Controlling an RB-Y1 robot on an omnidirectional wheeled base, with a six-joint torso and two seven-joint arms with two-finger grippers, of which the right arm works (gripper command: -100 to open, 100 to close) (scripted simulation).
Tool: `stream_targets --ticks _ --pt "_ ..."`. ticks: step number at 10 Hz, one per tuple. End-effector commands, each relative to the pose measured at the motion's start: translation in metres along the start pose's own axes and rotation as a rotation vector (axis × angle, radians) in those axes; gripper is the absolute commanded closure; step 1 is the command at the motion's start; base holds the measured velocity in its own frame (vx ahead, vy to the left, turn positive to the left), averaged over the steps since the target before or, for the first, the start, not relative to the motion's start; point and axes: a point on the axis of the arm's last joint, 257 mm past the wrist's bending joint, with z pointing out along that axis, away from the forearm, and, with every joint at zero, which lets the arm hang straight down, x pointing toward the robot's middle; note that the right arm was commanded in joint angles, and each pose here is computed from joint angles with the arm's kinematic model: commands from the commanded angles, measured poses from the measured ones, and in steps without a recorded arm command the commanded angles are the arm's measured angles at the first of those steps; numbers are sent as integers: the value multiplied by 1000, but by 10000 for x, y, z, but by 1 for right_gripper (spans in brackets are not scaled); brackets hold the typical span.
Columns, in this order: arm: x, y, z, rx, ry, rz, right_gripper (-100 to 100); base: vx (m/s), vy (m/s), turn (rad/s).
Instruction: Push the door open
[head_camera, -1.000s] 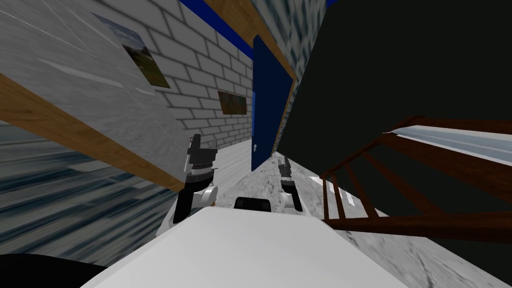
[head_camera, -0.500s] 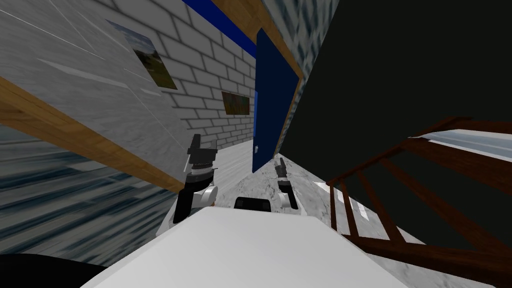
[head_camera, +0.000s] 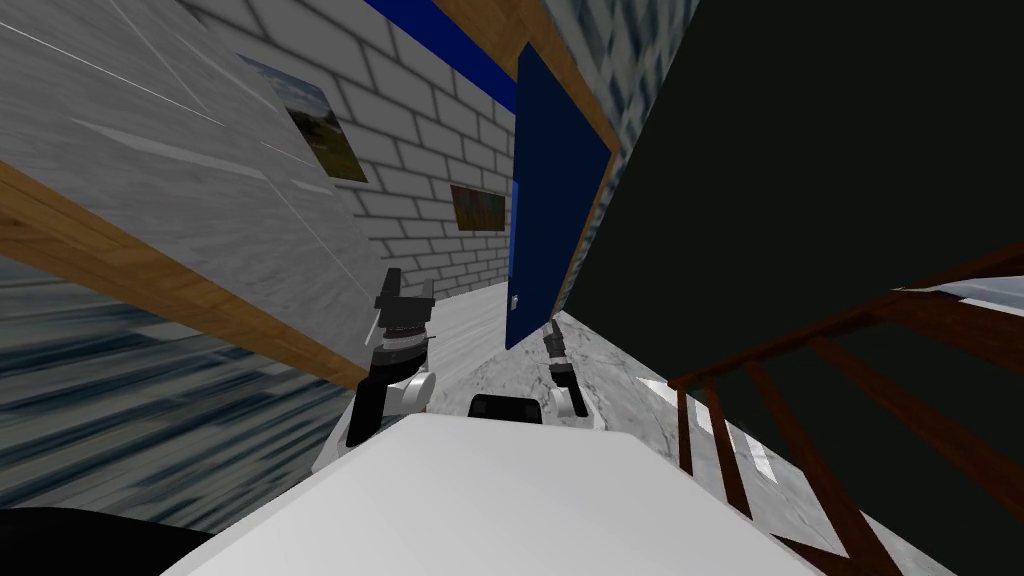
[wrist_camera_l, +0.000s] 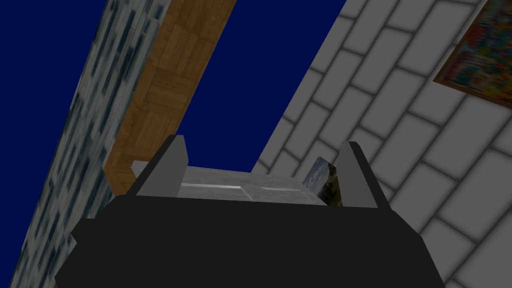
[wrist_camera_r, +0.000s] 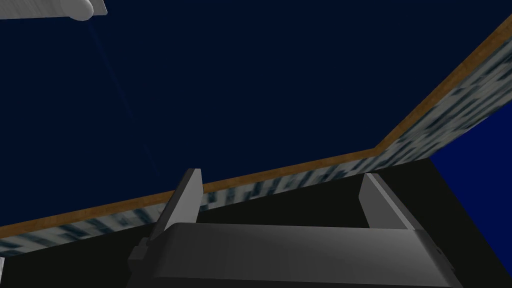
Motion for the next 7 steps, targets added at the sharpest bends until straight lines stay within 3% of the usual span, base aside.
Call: stream_targets --ticks 1,7 --pt "64 -115 -13 22 14 3 -100 100 -48 101" --pt "279 -502 -101 94 62 11 -100 81 -49 103"
